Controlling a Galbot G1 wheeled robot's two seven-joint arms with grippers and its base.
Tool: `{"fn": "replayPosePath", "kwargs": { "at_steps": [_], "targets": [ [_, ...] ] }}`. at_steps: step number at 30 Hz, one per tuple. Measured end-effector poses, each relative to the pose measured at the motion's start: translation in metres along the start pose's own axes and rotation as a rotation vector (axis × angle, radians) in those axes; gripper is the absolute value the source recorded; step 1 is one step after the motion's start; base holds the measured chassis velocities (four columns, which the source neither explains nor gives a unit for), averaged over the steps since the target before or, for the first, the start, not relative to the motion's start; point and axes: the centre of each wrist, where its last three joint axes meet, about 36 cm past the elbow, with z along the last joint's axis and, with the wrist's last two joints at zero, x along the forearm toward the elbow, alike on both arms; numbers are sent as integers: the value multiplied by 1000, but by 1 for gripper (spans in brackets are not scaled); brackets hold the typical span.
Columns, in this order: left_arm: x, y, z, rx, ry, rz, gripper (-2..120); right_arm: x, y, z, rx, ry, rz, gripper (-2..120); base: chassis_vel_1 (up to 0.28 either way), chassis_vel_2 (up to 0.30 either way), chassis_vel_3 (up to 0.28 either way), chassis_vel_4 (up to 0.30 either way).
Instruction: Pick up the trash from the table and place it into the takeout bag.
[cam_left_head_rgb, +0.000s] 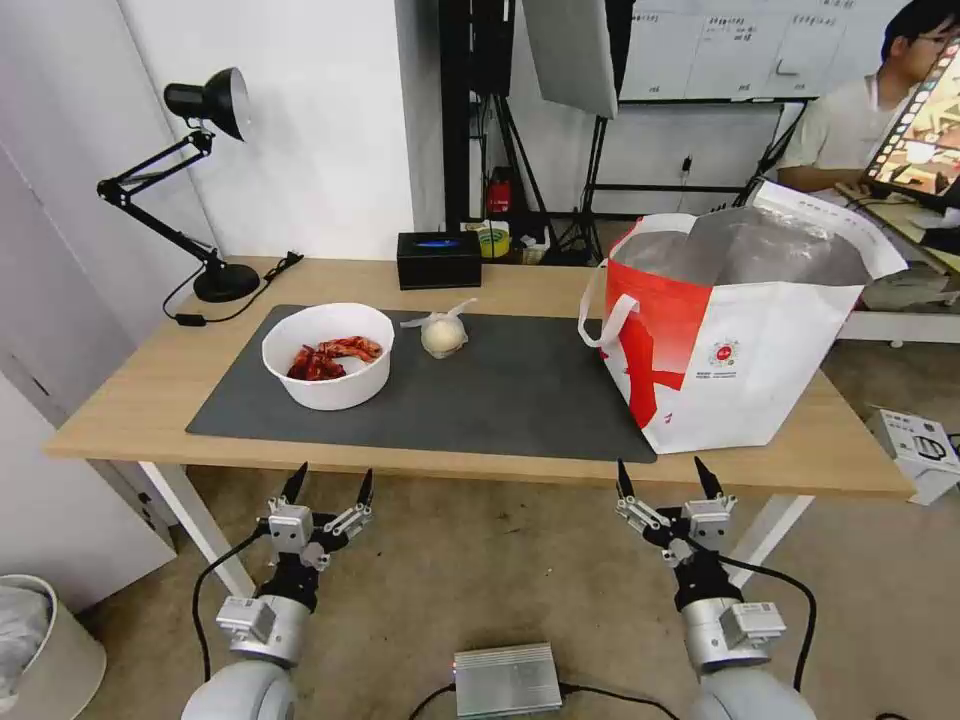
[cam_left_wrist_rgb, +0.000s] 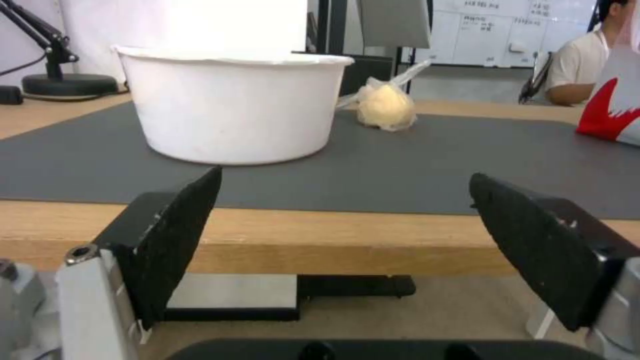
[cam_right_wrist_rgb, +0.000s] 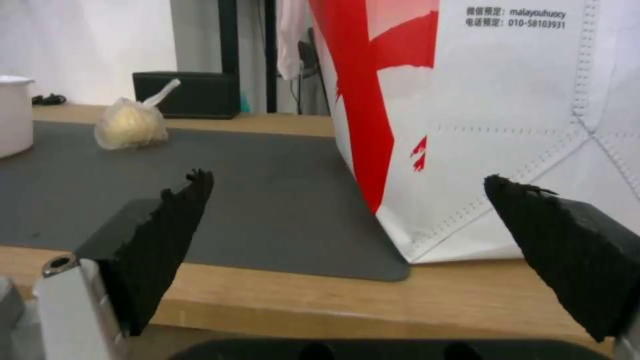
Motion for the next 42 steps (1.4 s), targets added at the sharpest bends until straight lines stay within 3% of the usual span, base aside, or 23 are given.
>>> {"fn": "replayPosePath", "kwargs": {
  "at_steps": [15, 26, 42],
  "targets": [
    [4, 3, -3, -4, -1, -8, 100, -19, 1, -9, -17, -62, -34, 100, 0, 0, 0, 0],
    [8, 2, -5, -6, -5, -16, 100, -79, 1, -34, -76, -177, -120, 100, 0, 0, 0, 0],
    [12, 4, -9, -7, -10, -40, 100, -163, 17, -48, -103, -224, -226, 99, 0, 0, 0, 0]
  ]
}}
